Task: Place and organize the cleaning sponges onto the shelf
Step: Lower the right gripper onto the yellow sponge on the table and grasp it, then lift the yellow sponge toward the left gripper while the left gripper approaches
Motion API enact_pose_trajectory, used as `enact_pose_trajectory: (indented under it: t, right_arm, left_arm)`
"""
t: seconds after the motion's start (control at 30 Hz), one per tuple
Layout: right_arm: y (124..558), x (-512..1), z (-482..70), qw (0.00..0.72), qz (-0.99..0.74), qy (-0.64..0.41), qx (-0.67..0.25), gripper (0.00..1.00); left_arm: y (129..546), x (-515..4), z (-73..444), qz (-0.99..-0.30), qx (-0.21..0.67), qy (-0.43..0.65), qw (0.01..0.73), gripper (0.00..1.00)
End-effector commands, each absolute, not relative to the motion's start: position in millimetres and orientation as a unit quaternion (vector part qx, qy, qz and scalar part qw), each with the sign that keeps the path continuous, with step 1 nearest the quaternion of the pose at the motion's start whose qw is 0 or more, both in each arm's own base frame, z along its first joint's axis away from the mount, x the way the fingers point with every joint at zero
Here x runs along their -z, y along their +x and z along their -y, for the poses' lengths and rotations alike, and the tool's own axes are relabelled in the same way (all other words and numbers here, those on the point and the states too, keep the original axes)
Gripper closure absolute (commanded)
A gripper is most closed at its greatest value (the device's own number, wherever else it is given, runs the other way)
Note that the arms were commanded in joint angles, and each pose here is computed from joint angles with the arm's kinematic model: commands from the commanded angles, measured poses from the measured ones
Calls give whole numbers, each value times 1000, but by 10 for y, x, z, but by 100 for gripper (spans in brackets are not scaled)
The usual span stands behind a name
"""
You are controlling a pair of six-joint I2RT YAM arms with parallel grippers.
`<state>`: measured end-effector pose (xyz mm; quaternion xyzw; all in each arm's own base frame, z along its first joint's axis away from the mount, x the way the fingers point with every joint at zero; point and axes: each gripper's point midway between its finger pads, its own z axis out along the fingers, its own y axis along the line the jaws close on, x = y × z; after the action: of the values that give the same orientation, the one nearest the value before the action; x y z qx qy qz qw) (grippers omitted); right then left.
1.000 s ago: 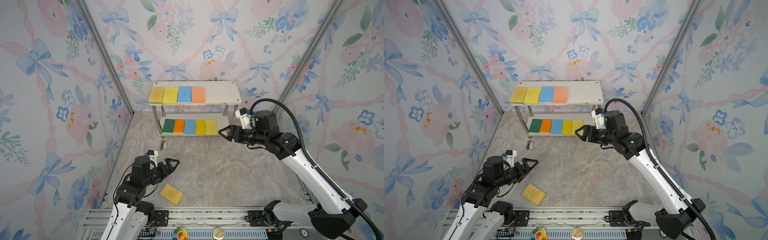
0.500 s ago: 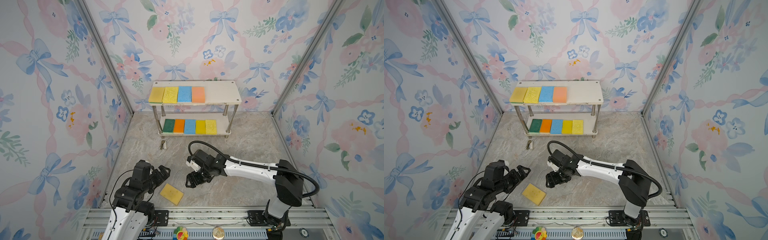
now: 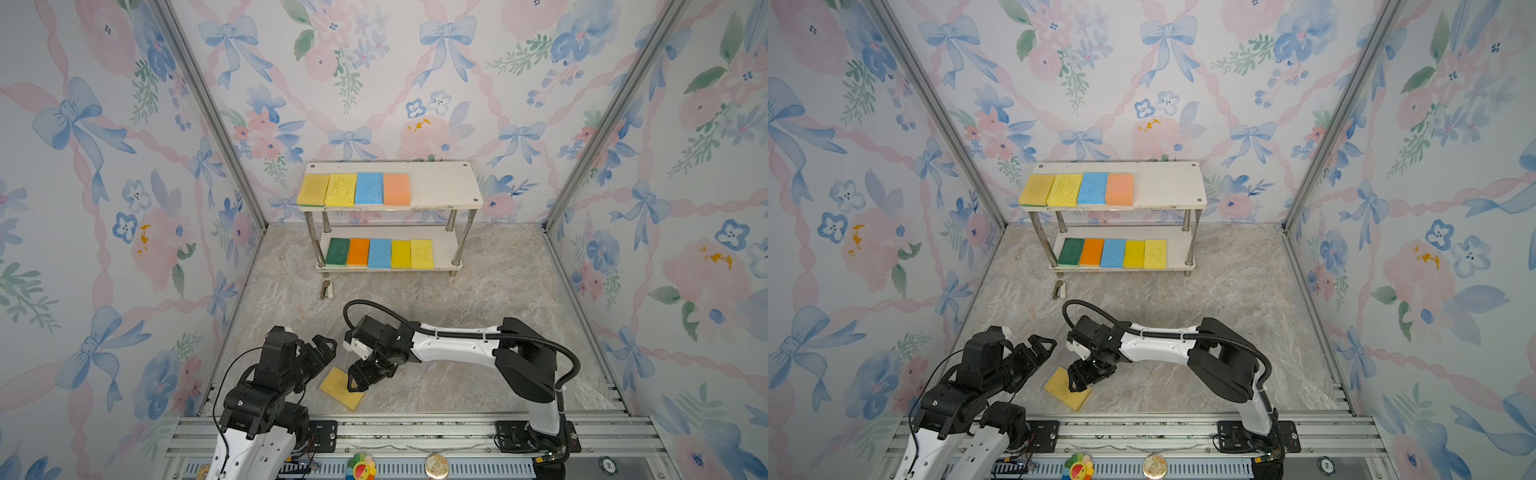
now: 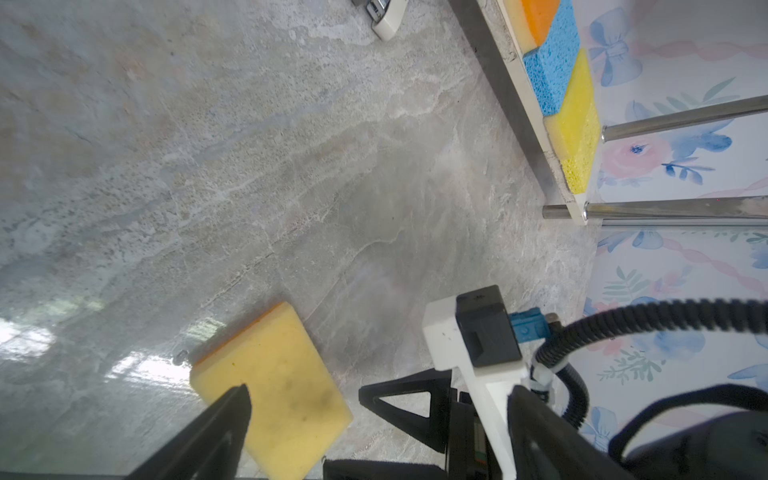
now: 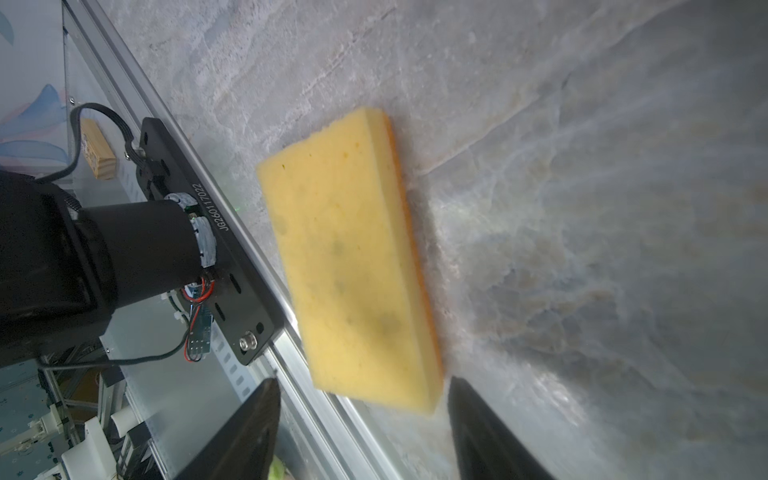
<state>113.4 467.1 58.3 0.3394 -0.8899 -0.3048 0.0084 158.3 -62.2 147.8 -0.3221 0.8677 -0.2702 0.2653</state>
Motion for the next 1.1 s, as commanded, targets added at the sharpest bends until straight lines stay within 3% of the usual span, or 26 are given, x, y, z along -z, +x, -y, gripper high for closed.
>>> enact_pose_trajectory:
  t: [0.0,0.4,0.63,0.93,1.07]
  right_arm:
    - [1131,-547,-4742,7,886,356,298,34]
    - [1209,-202,-4644,6,907,352,232,46]
    - [1246,-115,-4514,-1,917,347,198,66]
    - [1401,-363,-4355,-35,929,305,207,90]
    - [1590,-549,-4169,-56,940,255,221,95]
  left_arm:
    - [1531,-1391,600,-871,262,-330,253,2]
    - [1537,-1403,602,-876,258,-319,254,2]
    - [1554,-1437,594,-878,253,-312,259,2]
    - [1609,-1487,581,-887,238,-293,264,2]
    - [1716,-1549,633,-893,239,-273,265,2]
